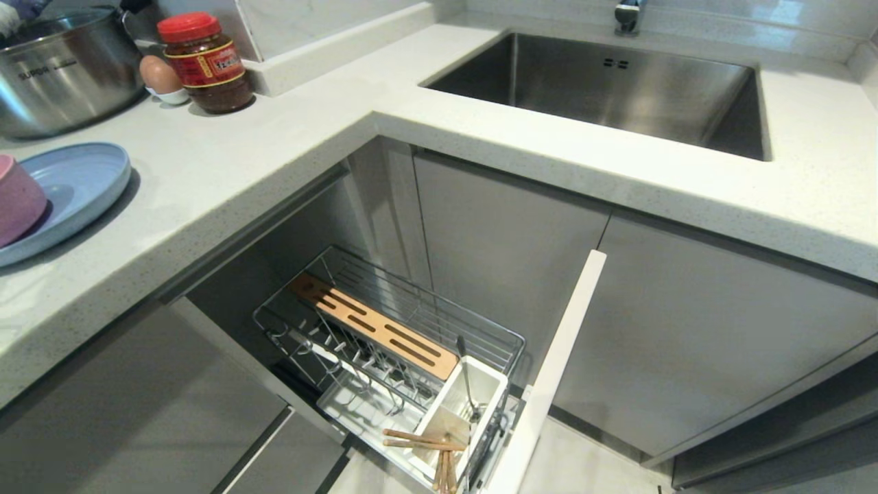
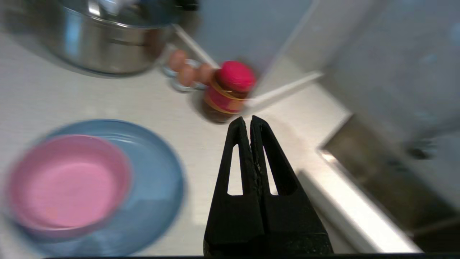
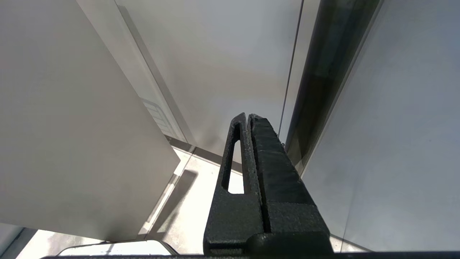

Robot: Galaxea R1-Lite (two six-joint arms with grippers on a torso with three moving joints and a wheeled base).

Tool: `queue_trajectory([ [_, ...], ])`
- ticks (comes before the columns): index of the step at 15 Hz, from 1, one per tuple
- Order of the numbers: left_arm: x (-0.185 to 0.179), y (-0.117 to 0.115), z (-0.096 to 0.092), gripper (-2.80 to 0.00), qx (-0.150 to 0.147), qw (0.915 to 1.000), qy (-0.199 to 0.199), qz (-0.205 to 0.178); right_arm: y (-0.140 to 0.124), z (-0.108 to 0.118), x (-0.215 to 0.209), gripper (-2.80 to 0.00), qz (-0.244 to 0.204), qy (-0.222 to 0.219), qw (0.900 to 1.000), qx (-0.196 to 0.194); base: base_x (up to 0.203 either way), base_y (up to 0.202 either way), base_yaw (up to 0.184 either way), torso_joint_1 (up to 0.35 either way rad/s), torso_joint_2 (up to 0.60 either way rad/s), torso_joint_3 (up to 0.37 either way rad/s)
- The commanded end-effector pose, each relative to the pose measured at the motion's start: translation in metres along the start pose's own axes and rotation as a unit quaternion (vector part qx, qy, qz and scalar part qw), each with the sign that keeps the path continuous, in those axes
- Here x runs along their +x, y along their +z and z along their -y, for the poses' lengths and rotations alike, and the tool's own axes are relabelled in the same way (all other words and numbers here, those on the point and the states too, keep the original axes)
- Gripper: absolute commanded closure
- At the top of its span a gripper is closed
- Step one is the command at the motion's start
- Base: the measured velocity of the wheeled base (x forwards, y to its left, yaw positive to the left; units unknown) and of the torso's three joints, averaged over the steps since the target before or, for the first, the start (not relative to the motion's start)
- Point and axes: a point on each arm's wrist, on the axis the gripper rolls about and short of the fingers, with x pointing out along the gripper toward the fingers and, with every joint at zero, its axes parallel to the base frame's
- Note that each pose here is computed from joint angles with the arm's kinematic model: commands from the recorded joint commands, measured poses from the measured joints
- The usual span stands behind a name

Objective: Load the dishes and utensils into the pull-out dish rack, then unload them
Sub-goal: Take the spoon out of the cupboard

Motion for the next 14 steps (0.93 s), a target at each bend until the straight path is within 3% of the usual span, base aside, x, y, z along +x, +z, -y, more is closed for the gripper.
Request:
queue_trajectory([
  [1, 0.002, 0.000, 0.009, 0.00, -0.054, 0.9973, -0.045, -0.020, 0.000, 0.000, 0.000, 0.00, 0.002, 0.000, 1.000, 0.000, 0.000, 0.000, 0.000, 0.000, 0.00, 0.000],
  [4, 0.016, -0.016, 0.019, 0.00, -0.069, 0.9908, -0.082, -0.083, 0.000, 0.000, 0.000, 0.00, 0.002, 0.000, 1.000, 0.000, 0.000, 0.000, 0.000, 0.000, 0.00, 0.000],
  [7, 0.026, -0.045, 0.035, 0.00, -0.060, 0.9735, -0.120, -0.186, 0.000, 0.000, 0.000, 0.00, 0.002, 0.000, 1.000, 0.000, 0.000, 0.000, 0.000, 0.000, 0.00, 0.000],
  [9, 0.040, -0.080, 0.050, 0.00, -0.035, 0.9535, -0.126, -0.272, 0.000, 0.000, 0.000, 0.00, 0.002, 0.000, 1.000, 0.000, 0.000, 0.000, 0.000, 0.000, 0.00, 0.000],
  [11, 0.050, -0.112, 0.064, 0.00, -0.009, 0.9344, -0.125, -0.333, 0.000, 0.000, 0.000, 0.00, 0.002, 0.000, 1.000, 0.000, 0.000, 0.000, 0.000, 0.000, 0.00, 0.000],
  [13, 0.051, -0.145, 0.082, 0.00, 0.027, 0.9192, -0.122, -0.374, 0.000, 0.000, 0.000, 0.00, 0.002, 0.000, 1.000, 0.000, 0.000, 0.000, 0.000, 0.000, 0.00, 0.000],
  [14, 0.054, -0.170, 0.092, 0.00, 0.063, 0.9158, -0.095, -0.385, 0.000, 0.000, 0.000, 0.00, 0.002, 0.000, 1.000, 0.000, 0.000, 0.000, 0.000, 0.000, 0.00, 0.000],
])
